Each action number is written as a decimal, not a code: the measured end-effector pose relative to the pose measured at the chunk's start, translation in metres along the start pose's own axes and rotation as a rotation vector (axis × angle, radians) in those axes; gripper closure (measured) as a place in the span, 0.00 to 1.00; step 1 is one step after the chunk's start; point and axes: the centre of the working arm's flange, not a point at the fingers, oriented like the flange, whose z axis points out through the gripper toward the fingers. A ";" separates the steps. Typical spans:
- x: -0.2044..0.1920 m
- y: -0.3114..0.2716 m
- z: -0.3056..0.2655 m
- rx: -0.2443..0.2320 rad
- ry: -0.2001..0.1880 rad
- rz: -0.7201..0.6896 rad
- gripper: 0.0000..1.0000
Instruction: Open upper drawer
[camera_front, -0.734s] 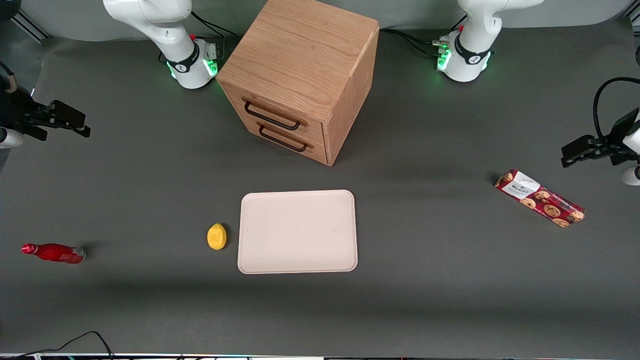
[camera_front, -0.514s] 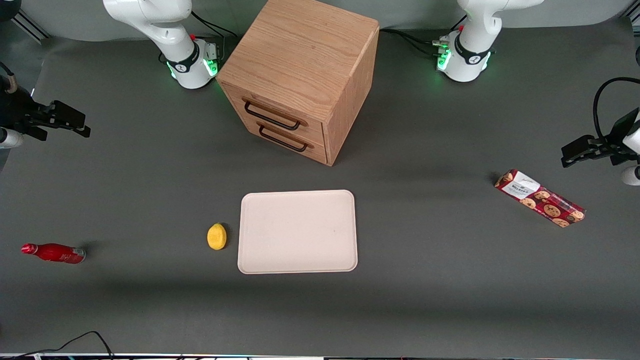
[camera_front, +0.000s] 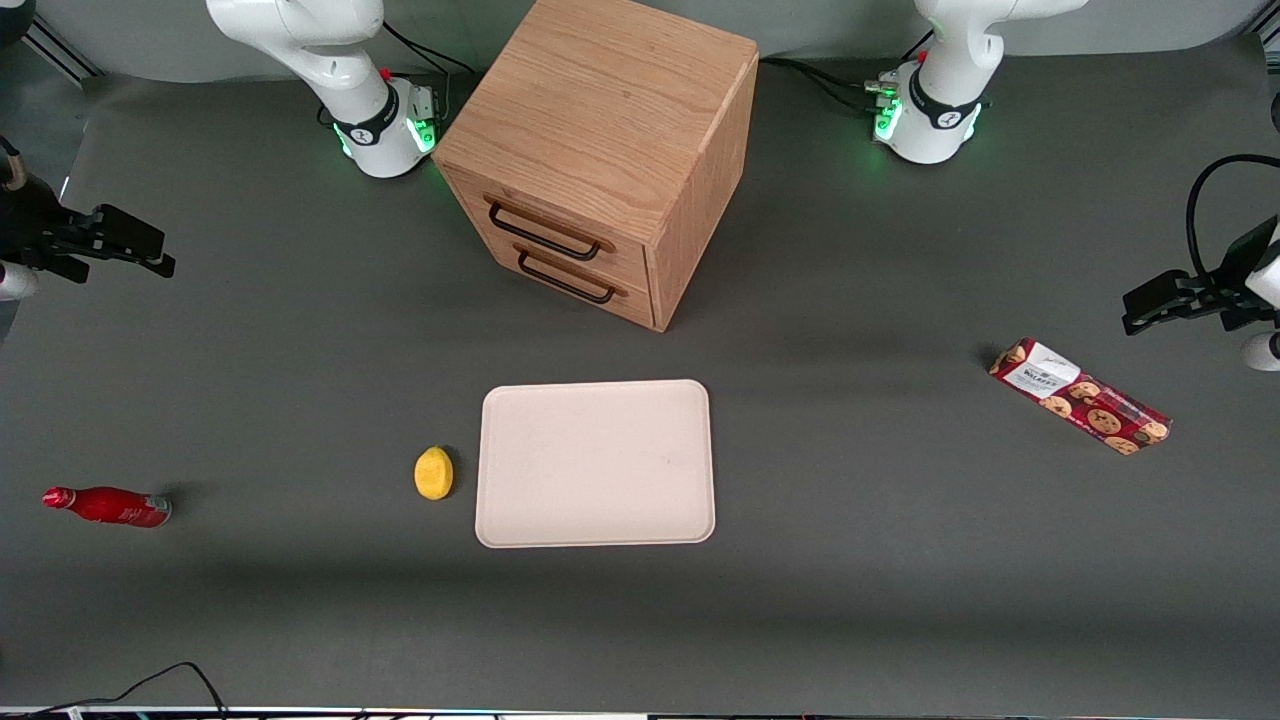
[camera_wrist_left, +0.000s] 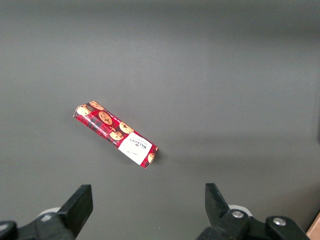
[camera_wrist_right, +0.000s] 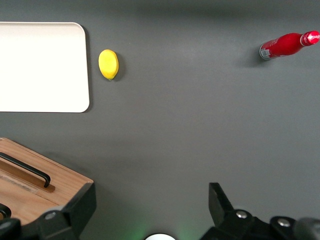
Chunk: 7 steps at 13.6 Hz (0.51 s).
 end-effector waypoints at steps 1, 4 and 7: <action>0.000 0.000 0.000 0.000 -0.001 0.001 0.00; -0.001 0.003 0.002 0.001 -0.015 0.002 0.00; -0.002 0.000 0.002 0.001 -0.025 -0.006 0.00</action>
